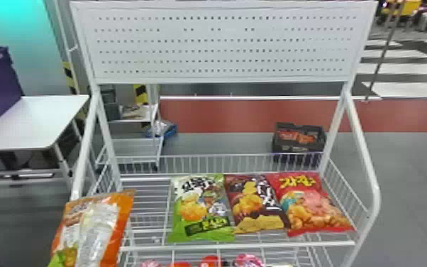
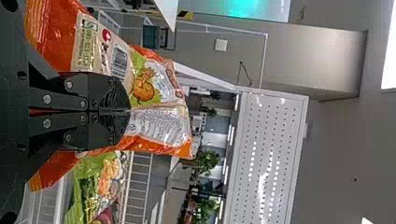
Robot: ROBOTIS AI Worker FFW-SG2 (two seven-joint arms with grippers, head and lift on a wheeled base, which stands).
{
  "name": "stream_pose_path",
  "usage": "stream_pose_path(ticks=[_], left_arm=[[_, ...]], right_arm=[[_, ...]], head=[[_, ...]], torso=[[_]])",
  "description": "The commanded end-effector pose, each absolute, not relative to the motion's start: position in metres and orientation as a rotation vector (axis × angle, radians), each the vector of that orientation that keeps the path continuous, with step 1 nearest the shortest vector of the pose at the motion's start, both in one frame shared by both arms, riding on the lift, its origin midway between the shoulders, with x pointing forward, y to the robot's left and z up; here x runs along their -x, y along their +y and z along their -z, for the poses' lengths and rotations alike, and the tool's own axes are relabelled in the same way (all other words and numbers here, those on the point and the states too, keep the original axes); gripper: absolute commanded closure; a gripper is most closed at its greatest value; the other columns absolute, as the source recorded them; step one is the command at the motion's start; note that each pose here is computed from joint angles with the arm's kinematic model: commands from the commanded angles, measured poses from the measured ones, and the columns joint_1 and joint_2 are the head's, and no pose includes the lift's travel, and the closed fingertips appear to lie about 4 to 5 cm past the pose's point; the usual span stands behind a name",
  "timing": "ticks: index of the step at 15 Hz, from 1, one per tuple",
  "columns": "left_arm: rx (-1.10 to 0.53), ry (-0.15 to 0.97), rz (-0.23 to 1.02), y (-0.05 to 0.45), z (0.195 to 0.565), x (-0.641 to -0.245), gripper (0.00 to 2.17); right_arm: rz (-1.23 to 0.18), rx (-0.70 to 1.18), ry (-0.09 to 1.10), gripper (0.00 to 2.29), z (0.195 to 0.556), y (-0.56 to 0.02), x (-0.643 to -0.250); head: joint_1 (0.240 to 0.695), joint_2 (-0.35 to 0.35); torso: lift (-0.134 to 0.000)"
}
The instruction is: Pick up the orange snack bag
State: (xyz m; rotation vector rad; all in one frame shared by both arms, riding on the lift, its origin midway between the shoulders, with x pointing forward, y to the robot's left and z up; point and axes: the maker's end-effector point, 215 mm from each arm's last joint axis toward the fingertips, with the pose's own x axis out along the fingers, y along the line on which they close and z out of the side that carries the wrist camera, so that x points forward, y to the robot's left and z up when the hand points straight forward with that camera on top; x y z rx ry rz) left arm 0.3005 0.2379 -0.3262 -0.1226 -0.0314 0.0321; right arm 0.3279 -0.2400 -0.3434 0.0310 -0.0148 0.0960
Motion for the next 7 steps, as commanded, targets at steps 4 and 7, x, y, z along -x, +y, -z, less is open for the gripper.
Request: stream_pose_path(ticks=[4, 7], left_arm=[[0.121, -0.033, -0.034, 0.2395, 0.3262, -0.2982, 1.26], [0.12, -0.032, -0.034, 0.2397, 0.327, -0.2981, 1.26]], right_arm=[[-0.097, -0.032, -0.02, 0.17, 0.3415, -0.2398, -0.3271], [-0.098, -0.033, -0.021, 0.17, 0.3404, -0.2394, -0.3269]], head=[[0.499, 0.0], [0.499, 0.0]], torso=[[0.0], [0.0]])
